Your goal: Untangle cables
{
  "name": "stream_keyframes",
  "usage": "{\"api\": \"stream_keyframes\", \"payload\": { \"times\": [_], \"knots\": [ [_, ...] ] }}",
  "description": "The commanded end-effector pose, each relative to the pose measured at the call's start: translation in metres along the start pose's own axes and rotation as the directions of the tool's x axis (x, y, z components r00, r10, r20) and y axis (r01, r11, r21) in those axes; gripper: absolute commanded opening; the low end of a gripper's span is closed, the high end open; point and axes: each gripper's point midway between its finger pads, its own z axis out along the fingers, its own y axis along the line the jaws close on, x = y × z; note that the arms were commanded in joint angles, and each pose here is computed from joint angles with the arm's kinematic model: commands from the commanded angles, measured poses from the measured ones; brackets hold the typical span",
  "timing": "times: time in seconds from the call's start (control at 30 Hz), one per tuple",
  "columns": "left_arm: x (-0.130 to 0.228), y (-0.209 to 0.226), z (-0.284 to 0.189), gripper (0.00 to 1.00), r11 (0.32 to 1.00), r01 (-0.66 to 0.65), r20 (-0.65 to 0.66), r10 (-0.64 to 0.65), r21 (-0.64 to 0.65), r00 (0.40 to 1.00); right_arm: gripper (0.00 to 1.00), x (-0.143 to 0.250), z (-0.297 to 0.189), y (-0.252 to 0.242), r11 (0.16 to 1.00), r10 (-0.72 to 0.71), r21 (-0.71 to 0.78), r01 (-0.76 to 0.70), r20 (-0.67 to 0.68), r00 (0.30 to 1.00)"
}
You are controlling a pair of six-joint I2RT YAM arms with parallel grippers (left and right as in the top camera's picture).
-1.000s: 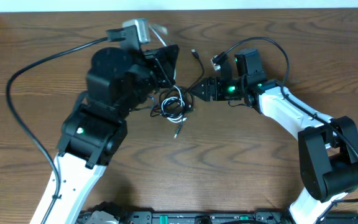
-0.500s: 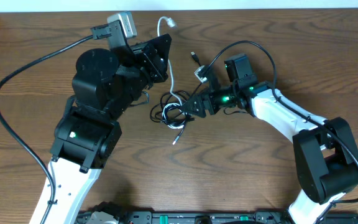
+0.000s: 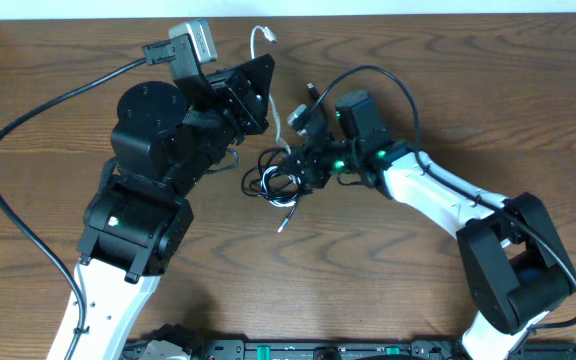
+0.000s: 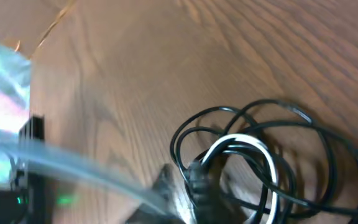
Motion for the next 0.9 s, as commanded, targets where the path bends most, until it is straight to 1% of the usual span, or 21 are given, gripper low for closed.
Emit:
{"api": "stream_keyframes", "payload": {
  "times": [0.0, 0.07, 0.13, 0.27, 0.33, 0.37, 0.43, 0.47, 0.57, 0.63, 0.73, 0.77, 0.8, 0.87],
  "knots": [
    [-0.003, -0.003, -0.006, 0.08, 1.0, -0.009, 0.005, 0.009, 0.008, 1.0, 0.01, -0.014, -0.011, -0.015, 0.982, 0.162, 0.087, -0.166, 0.055, 0.985],
    [0.004, 0.01, -0.005, 0.07, 0.999, -0.025, -0.017, 0.024, -0.048, 1.0, 0.01, -0.027, -0.036, -0.017, 0.971, 0.205, 0.105, -0.214, 0.095, 0.974],
    [0.016, 0.03, -0.004, 0.07, 0.991, -0.032, -0.059, 0.025, -0.134, 0.998, 0.01, -0.047, -0.078, -0.018, 0.951, 0.258, 0.132, -0.279, 0.155, 0.954],
    [0.04, 0.055, 0.001, 0.08, 0.972, -0.096, -0.17, 0.06, -0.214, 0.984, 0.01, -0.076, -0.159, -0.011, 0.905, 0.336, 0.171, -0.39, 0.275, 0.901],
    [0.056, 0.069, 0.004, 0.08, 0.96, -0.106, -0.236, 0.044, -0.258, 0.971, 0.01, -0.086, -0.192, -0.001, 0.881, 0.373, 0.163, -0.444, 0.339, 0.864],
    [0.077, 0.088, 0.007, 0.14, 0.943, -0.109, -0.316, 0.004, -0.316, 0.949, 0.01, -0.091, -0.21, 0.012, 0.868, 0.382, 0.162, -0.47, 0.386, 0.839],
    [0.092, 0.097, 0.011, 0.17, 0.936, -0.13, -0.38, -0.004, -0.326, 0.925, 0.01, -0.09, -0.219, 0.014, 0.843, 0.394, 0.191, -0.503, 0.417, 0.819],
    [0.103, 0.099, 0.014, 0.22, 0.94, -0.16, -0.434, 0.015, -0.301, 0.901, 0.01, -0.088, -0.223, 0.013, 0.825, 0.403, 0.21, -0.525, 0.433, 0.806],
    [0.128, 0.105, 0.023, 0.26, 0.949, -0.197, -0.54, 0.036, -0.245, 0.841, 0.01, -0.082, -0.225, 0.012, 0.802, 0.422, 0.229, -0.552, 0.437, 0.794],
    [0.137, 0.114, 0.027, 0.27, 0.944, -0.21, -0.572, 0.028, -0.255, 0.82, 0.01, -0.076, -0.226, 0.005, 0.776, 0.433, 0.263, -0.574, 0.439, 0.787],
    [0.151, 0.129, 0.036, 0.27, 0.936, -0.219, -0.611, 0.005, -0.276, 0.792, 0.01, -0.057, -0.235, -0.016, 0.689, 0.435, 0.383, -0.615, 0.46, 0.774],
    [0.153, 0.131, 0.039, 0.3, 0.935, -0.222, -0.617, 0.004, -0.278, 0.787, 0.01, -0.05, -0.239, -0.025, 0.652, 0.431, 0.43, -0.624, 0.467, 0.772],
    [0.156, 0.134, 0.041, 0.32, 0.933, -0.225, -0.624, 0.001, -0.28, 0.781, 0.02, -0.043, -0.243, -0.034, 0.61, 0.433, 0.472, -0.636, 0.474, 0.767],
    [0.162, 0.14, 0.048, 0.35, 0.931, -0.225, -0.634, -0.008, -0.286, 0.773, 0.08, -0.033, -0.244, -0.044, 0.575, 0.442, 0.512, -0.638, 0.462, 0.769]
  ]
}}
